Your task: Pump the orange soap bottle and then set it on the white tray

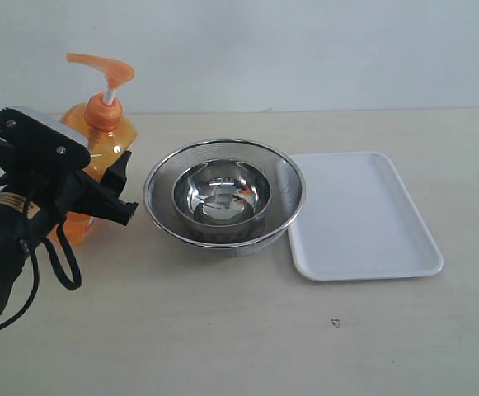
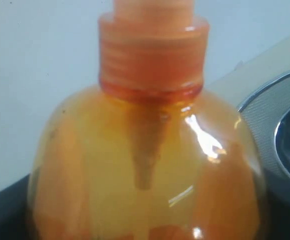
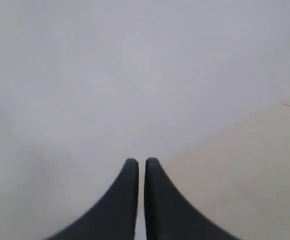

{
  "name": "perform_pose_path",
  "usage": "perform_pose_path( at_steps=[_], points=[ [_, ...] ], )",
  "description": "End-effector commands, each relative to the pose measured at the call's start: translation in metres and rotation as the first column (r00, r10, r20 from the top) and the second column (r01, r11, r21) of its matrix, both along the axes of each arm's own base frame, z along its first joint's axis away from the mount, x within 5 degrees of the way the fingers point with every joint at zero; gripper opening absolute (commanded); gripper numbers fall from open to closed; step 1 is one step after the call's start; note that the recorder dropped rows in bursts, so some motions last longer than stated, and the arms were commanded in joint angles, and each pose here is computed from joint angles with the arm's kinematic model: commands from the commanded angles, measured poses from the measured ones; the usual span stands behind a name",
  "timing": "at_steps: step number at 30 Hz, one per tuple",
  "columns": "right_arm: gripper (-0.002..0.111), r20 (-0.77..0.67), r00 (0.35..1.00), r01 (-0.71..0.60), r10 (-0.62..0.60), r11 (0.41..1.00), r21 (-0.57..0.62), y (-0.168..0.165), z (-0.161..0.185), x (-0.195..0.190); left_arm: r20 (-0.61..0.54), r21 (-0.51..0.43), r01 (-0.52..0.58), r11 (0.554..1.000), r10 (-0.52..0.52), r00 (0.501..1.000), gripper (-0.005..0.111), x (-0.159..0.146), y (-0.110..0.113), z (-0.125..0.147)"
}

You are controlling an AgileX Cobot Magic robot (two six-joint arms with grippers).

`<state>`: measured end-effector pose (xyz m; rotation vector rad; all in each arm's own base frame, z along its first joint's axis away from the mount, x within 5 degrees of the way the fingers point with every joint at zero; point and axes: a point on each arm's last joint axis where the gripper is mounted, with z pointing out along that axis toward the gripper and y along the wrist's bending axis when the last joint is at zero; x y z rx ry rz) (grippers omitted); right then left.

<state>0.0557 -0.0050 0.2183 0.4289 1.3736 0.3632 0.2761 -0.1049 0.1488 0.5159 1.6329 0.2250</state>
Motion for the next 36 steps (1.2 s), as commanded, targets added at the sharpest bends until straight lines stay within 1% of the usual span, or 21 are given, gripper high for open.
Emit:
perform_pose_path(
  at_steps=[1, 3, 5, 8, 10, 13, 15, 16, 17, 18, 19, 20, 21, 23, 24, 25, 26, 27, 29, 33, 36],
  points=[
    [0.001, 0.194, 0.981, -0.033, -0.014, 0.971, 0.238, -0.004, 0.015, -0.004, -0.092, -0.011, 0.002, 1.000, -0.003, 0.996, 0.005, -0.002, 0.001, -0.011],
    [0.001, 0.173, 0.985, -0.060, 0.029, 0.982, 0.178, 0.001, 0.033, -0.008, -0.088, -0.006, 0.018, 1.000, -0.019, 0.996, 0.005, -0.002, -0.001, -0.011],
    [0.001, 0.183, 0.982, -0.065, 0.039, 0.988, 0.138, 0.002, 0.050, -0.011, -0.077, -0.007, 0.022, 1.000, -0.023, 0.997, 0.005, -0.002, -0.001, -0.010],
    [0.001, 0.200, 0.977, -0.094, 0.071, 0.990, 0.109, 0.004, 0.075, -0.010, -0.076, -0.019, 0.023, 1.000, -0.024, 0.997, 0.005, -0.002, -0.001, -0.010],
    [0.001, 0.231, 0.962, -0.165, 0.146, 0.984, 0.067, 0.010, 0.091, -0.006, -0.074, -0.022, 0.022, 1.000, -0.024, 0.997, 0.005, -0.002, -0.001, -0.010],
    [0.001, 0.241, 0.913, -0.328, 0.329, 0.944, -0.049, 0.026, 0.108, 0.010, -0.074, -0.022, 0.022, 1.000, -0.024, 0.997, 0.005, -0.002, -0.001, -0.010],
    [0.001, 0.204, 0.871, -0.438, 0.446, 0.895, -0.087, 0.039, 0.118, 0.026, -0.074, -0.022, 0.022, 1.000, -0.024, 0.997, 0.005, -0.002, -0.001, -0.010],
    [0.001, 0.153, 0.834, -0.523, 0.530, 0.848, -0.089, 0.052, 0.123, 0.047, -0.077, -0.024, 0.022, 0.999, -0.024, 0.997, 0.005, -0.002, -0.001, -0.010],
    [0.001, 0.128, 0.809, -0.566, 0.573, 0.819, -0.091, 0.060, 0.126, 0.058, -0.077, -0.024, 0.022, 0.999, -0.024, 0.997, 0.005, -0.002, -0.001, -0.010],
    [0.001, 0.098, 0.751, -0.648, 0.653, 0.757, -0.082, 0.077, 0.130, 0.080, -0.077, -0.024, 0.022, 0.999, -0.024, 0.997, 0.005, -0.002, -0.001, -0.010],
    [0.001, 0.083, 0.727, -0.678, 0.681, 0.732, -0.066, 0.085, 0.130, 0.090, -0.077, -0.026, 0.022, 0.999, -0.024, 0.997, 0.005, -0.002, -0.001, -0.010],
    [0.001, 0.079, 0.669, -0.737, 0.739, 0.673, -0.061, 0.102, 0.135, 0.107, -0.078, -0.031, 0.021, 0.999, -0.023, 0.997, 0.005, -0.002, -0.001, -0.010],
    [0.001, 0.081, 0.643, -0.759, 0.762, 0.647, -0.072, 0.110, 0.139, 0.112, -0.078, -0.031, 0.021, 0.999, -0.023, 0.997, 0.005, -0.002, -0.001, -0.010],
    [0.001, -0.011, 0.567, -0.802, 0.824, 0.549, -0.236, 0.135, 0.145, 0.134, -0.078, -0.031, 0.021, 0.999, -0.023, 0.997, 0.005, -0.002, -0.001, -0.010],
    [0.001, -0.045, 0.547, -0.812, 0.836, 0.517, -0.269, 0.140, 0.145, 0.139, -0.078, -0.031, 0.021, 0.999, -0.023, 0.997, 0.005, -0.002, -0.001, -0.010],
    [0.001, -0.109, 0.523, -0.823, 0.845, 0.466, -0.325, 0.147, 0.144, 0.148, -0.078, -0.035, 0.020, 0.999, -0.022, 0.997, 0.005, -0.002, -0.001, -0.010],
    [0.001, -0.139, 0.511, -0.826, 0.848, 0.439, -0.354, 0.150, 0.144, 0.151, -0.078, -0.035, 0.020, 0.999, -0.022, 0.997, 0.005, -0.002, -0.001, -0.010],
    [0.001, -0.207, 0.499, -0.813, 0.842, 0.372, -0.447, 0.154, 0.142, 0.155, -0.078, -0.035, 0.020, 0.999, -0.022, 0.997, 0.005, -0.002, -0.001, -0.010],
    [0.001, -0.275, 0.492, -0.787, 0.826, 0.287, -0.546, 0.157, 0.141, 0.160, -0.078, -0.035, 0.020, 0.999, -0.022, 0.997, 0.005, -0.002, -0.001, -0.010],
    [0.001, -0.303, 0.487, -0.784, 0.819, 0.256, -0.566, 0.163, 0.138, 0.173, -0.080, -0.034, 0.023, 0.999, -0.025, 0.996, 0.005, -0.002, -0.002, -0.010],
    [0.001, -0.312, 0.436, -0.803, 0.844, 0.209, -0.558, 0.173, 0.138, 0.180, -0.080, -0.034, 0.023, 0.999, -0.025, 0.996, 0.005, -0.002, -0.002, -0.010]
  ],
)
